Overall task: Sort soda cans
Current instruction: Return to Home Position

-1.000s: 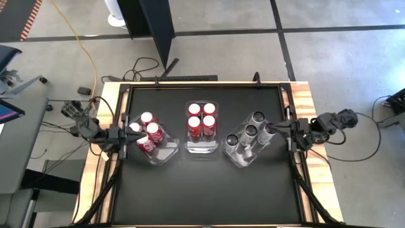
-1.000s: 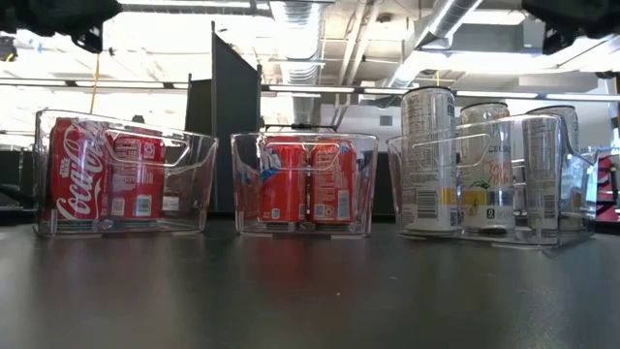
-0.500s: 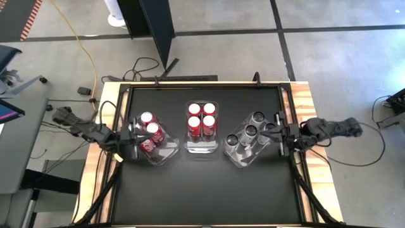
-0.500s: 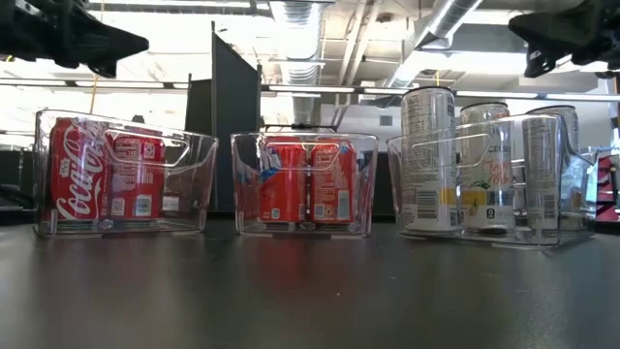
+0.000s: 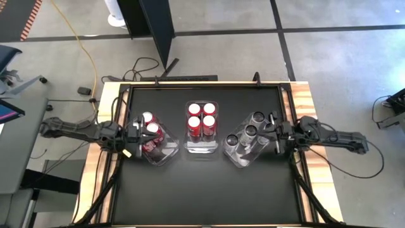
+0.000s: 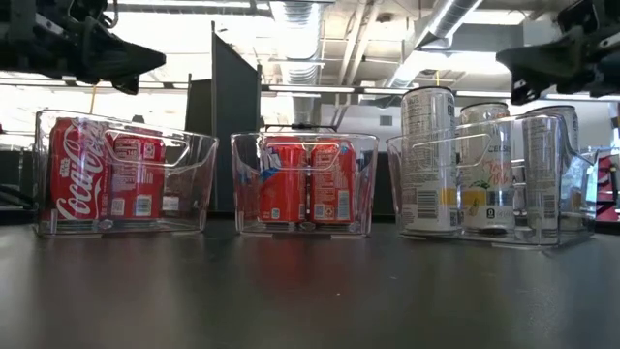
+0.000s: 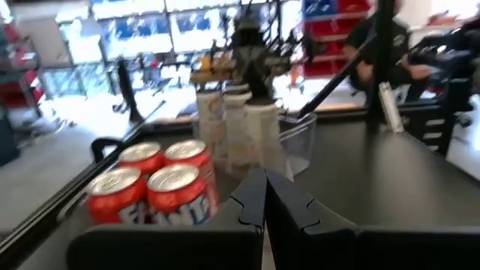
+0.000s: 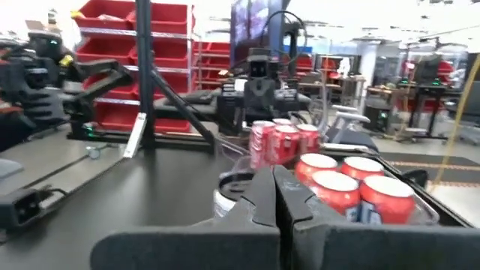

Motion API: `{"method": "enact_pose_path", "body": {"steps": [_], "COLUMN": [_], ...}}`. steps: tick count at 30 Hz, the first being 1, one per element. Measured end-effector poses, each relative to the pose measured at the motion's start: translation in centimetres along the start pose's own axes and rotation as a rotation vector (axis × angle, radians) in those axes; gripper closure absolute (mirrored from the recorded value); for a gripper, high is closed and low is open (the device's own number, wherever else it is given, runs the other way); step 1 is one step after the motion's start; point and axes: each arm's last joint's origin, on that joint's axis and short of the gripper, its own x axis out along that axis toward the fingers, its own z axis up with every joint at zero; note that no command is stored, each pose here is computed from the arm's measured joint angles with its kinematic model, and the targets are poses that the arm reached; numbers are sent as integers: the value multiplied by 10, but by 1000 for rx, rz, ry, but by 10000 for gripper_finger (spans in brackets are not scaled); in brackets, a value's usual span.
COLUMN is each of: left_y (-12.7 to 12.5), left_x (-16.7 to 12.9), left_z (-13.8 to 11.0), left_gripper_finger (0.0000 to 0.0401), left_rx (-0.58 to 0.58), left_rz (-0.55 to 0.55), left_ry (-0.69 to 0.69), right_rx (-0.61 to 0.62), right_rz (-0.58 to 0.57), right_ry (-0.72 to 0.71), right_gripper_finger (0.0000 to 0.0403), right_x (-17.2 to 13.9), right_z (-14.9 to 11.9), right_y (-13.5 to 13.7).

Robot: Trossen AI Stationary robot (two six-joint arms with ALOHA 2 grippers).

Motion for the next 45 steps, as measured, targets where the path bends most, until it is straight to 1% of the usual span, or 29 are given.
{"method": "enact_pose_path", "body": {"steps": [3,7,11,14,17,22,30,39,45], "left_y": [0,0,0,2,3,4,3,3,3], "left_x": [1,1,-3,-7,-13,-17,-17,-17,-17], "left_z": [-12,-31,-30,-29,-29,-33,-34,-35,-36], "left_gripper_finger": [401,401,401,401,401,401,401,401,401], "left_rx": [2,-7,-11,0,-16,-46,-1,16,28], "left_rz": [-10,6,12,38,47,51,51,51,51], "left_ry": [-22,11,-43,-61,-70,-41,-30,-17,-13], "right_rx": [0,29,39,28,24,28,22,12,13], "right_rz": [-21,5,-13,-15,-15,-15,-16,-12,-13], "right_ry": [-1,39,46,8,-12,3,19,50,51], "right_gripper_finger": [403,403,403,403,403,403,403,403,386], "right_x": [0,-1,-1,-1,-1,-1,-1,-1,-1], "right_z": [-2,-6,-6,-11,-12,-14,-15,-19,-19], "right_y": [-3,-5,-7,-7,-7,-7,-7,-6,-6]}}
